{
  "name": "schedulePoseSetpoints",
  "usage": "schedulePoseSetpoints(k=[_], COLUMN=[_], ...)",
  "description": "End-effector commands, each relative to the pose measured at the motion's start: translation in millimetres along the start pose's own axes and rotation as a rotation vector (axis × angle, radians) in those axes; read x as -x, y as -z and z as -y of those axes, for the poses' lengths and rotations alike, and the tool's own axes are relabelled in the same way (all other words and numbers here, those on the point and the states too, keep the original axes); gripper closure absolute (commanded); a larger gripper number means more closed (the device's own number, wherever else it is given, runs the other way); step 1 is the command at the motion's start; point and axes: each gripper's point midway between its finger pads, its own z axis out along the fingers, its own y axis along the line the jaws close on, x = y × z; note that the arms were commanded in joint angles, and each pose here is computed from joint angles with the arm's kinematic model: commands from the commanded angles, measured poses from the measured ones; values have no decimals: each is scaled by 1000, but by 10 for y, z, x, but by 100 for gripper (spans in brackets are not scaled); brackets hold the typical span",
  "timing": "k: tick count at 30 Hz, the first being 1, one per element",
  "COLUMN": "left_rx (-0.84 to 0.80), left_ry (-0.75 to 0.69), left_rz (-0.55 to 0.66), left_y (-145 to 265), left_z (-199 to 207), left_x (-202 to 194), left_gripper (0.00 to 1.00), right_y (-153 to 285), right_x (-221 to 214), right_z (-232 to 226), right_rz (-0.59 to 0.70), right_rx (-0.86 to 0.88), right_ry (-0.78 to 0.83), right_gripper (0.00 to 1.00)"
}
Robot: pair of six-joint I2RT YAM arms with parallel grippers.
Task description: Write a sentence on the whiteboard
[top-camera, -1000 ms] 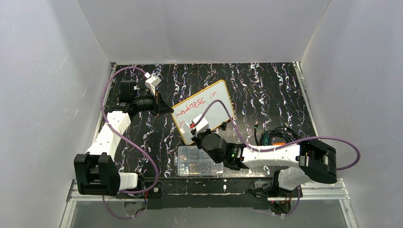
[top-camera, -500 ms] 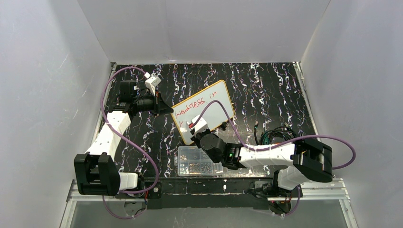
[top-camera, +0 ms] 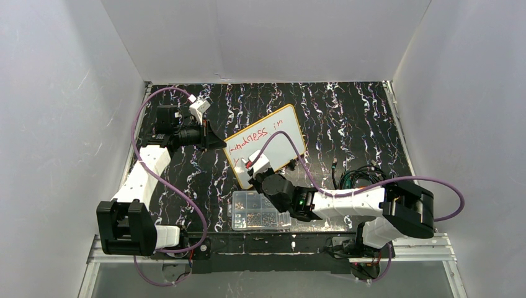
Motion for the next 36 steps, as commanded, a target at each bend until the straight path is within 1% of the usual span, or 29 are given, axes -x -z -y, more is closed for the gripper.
schedulePoseSetpoints(k=[1, 8, 13, 16, 21, 25, 29, 36], left_rx=[-46, -48, -48, -48, -48, -48, -46, -46], left_ry=[-38, -39, -37, -36, -37, -38, -37, -38], left_rz=[27, 27, 26, 26, 26, 27, 27, 27], left_y=[57, 55, 53, 54, 52, 55, 54, 55], left_z=[173, 174, 170, 170, 169, 174, 168, 169], left_x=[67, 68, 67, 65, 65, 64, 66, 66], left_gripper=[100, 100, 100, 100, 100, 100, 100, 100], right_y=[0, 49, 64, 57, 12, -25, -42, 32], right_x=[90, -48, -73, -31, 145, 251, 286, 334], right_z=[-31, 2, 91, 131, 154, 126, 100, 181], right_rz=[25, -14, -22, -13, 37, 65, 72, 93], right_rx=[25, 19, -26, -51, -75, -72, -58, -76], right_ry=[-27, -22, -18, -18, -22, -35, -11, -34], right_gripper=[99, 99, 99, 99, 99, 99, 99, 99])
